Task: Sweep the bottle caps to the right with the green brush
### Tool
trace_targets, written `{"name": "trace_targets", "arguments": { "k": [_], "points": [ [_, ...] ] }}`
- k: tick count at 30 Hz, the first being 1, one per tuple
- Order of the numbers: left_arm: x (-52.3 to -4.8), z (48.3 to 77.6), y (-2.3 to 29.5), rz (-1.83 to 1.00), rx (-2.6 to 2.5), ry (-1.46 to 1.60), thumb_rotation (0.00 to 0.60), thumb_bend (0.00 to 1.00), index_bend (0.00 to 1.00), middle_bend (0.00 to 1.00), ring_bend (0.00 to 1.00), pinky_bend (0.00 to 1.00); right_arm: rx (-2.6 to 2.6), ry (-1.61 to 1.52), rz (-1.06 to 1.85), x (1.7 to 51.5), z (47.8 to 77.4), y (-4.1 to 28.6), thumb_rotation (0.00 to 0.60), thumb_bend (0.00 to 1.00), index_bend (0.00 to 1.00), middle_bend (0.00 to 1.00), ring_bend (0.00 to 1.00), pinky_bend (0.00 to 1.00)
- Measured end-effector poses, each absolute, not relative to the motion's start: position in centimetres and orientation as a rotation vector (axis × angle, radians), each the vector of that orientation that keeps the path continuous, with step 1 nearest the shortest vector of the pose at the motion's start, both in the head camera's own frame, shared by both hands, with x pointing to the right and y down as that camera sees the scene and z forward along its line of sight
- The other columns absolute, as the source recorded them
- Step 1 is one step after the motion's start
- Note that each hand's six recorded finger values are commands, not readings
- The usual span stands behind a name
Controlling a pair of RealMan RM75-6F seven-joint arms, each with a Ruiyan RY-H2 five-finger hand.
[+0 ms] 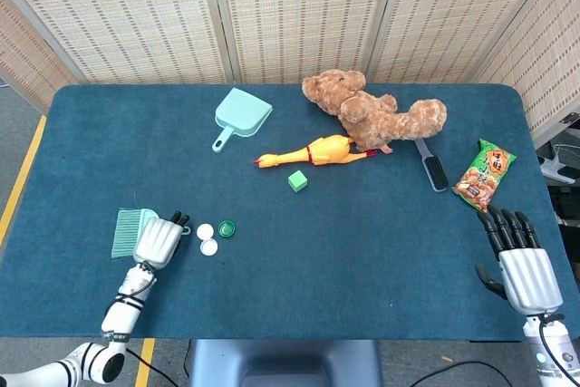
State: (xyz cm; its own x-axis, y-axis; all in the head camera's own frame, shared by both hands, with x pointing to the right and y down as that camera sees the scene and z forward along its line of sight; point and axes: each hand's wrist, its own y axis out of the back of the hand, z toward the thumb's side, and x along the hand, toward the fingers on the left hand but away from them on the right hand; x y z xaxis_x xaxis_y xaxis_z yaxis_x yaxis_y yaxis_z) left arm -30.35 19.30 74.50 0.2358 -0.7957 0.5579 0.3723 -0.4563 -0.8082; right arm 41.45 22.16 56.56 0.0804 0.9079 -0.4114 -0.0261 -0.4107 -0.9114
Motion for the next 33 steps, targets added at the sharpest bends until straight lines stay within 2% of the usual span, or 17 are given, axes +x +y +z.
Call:
{"name": "trace_targets", "arguments": {
  "k": [18,24,29,33],
  "points": [
    [-31.6,75.7,19.3,-1.498,-1.401,0.346,0.600,0.39,0.43,0.44,0.71,0.83,-1.561,-0.901,1.456,41.4,56.6,22.3,0.600,0.24,0.00,0.00,0.00,0.00],
    [-31.4,75.9,19.3,-1.494,-1.410,0.342,0.600,0.39,0.42,0.43,0.71,0.83,-1.565,-0.895,1.462,41.3,56.7,22.4,0.600,0.24,0.00,0.00,0.00,0.00],
    [-31.1,75.8,19.2,-1.479,-1.412,0.351,0.600,0.37,0.49,0.51,0.73,0.84,-1.566,-0.893,1.466,41.3,56.8,22.4,0.600,0.24,0.00,0.00,0.00,0.00],
    [-31.0,75.5,19.0,-1.464,-1.413,0.377,0.600,0.37,0.61,0.65,0.77,0.87,-1.570,-0.890,1.468,41.3,56.8,22.4,0.600,0.24,0.00,0.00,0.00,0.00]
  ]
}}
